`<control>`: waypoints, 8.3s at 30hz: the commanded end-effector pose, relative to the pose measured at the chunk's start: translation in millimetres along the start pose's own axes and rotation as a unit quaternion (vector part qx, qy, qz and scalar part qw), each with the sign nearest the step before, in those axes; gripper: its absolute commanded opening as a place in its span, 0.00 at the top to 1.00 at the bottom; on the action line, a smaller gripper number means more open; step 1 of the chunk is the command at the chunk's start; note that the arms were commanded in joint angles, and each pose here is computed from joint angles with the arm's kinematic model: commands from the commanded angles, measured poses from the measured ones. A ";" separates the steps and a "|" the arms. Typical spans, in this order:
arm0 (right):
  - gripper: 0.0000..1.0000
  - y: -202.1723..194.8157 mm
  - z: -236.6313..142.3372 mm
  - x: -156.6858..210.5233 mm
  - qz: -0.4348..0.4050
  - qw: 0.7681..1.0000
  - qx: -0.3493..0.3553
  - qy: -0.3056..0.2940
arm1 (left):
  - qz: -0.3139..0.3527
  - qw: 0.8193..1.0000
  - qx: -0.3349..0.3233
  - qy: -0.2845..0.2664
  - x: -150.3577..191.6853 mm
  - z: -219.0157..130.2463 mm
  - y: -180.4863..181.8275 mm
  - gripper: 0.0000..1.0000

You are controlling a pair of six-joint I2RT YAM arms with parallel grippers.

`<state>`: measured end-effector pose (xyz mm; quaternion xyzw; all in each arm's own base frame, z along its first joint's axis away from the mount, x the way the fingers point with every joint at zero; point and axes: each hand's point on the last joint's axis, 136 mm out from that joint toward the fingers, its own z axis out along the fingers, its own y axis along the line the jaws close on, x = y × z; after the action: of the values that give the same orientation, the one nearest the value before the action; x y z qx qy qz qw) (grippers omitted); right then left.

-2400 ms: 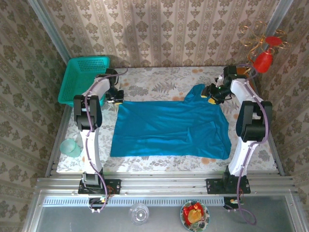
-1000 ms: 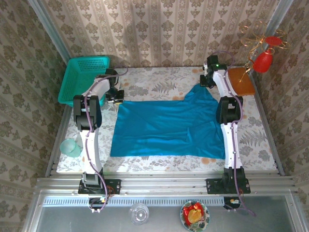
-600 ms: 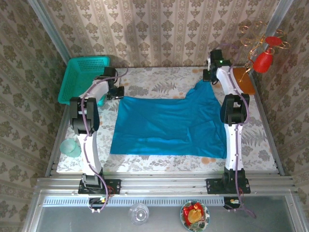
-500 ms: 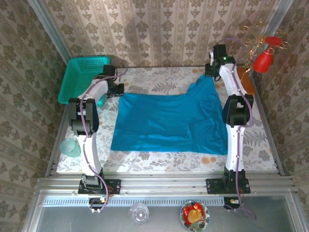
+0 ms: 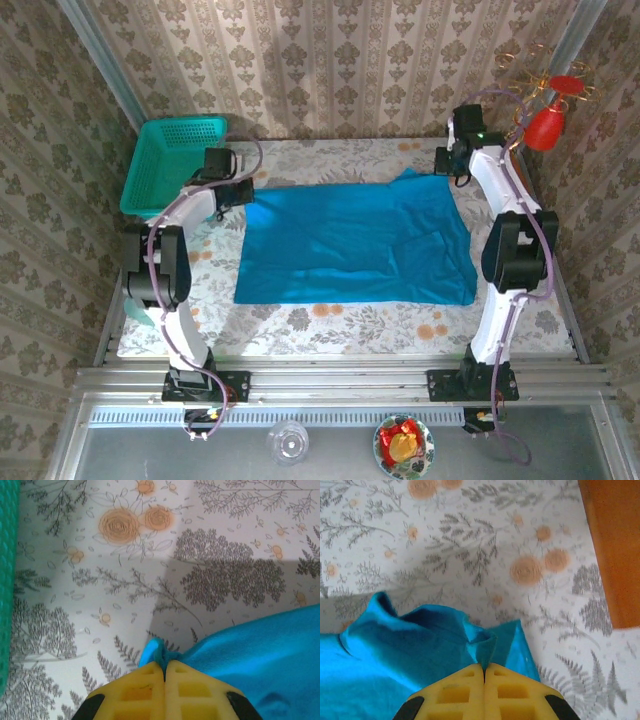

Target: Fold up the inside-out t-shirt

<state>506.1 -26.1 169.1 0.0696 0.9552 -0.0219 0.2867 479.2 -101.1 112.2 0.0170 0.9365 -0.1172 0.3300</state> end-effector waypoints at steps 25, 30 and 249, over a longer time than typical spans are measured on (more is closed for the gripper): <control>1.00 -39.0 -71.3 161.9 0.162 0.986 0.028 0.041 | -0.098 0.994 0.038 -0.034 80.9 -62.9 8.0 1.00; 1.00 -46.7 -67.7 187.5 0.194 0.979 0.048 0.048 | -0.121 0.992 0.038 -0.024 101.0 -64.8 10.0 0.93; 0.57 17.4 -15.8 291.3 0.283 0.914 -0.070 0.283 | -0.046 0.962 0.048 0.264 147.1 -19.5 -51.6 0.77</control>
<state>254.4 26.7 33.6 0.2779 0.9529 0.1212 0.0043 362.2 -164.9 62.8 0.0425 0.9790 -0.1764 0.0926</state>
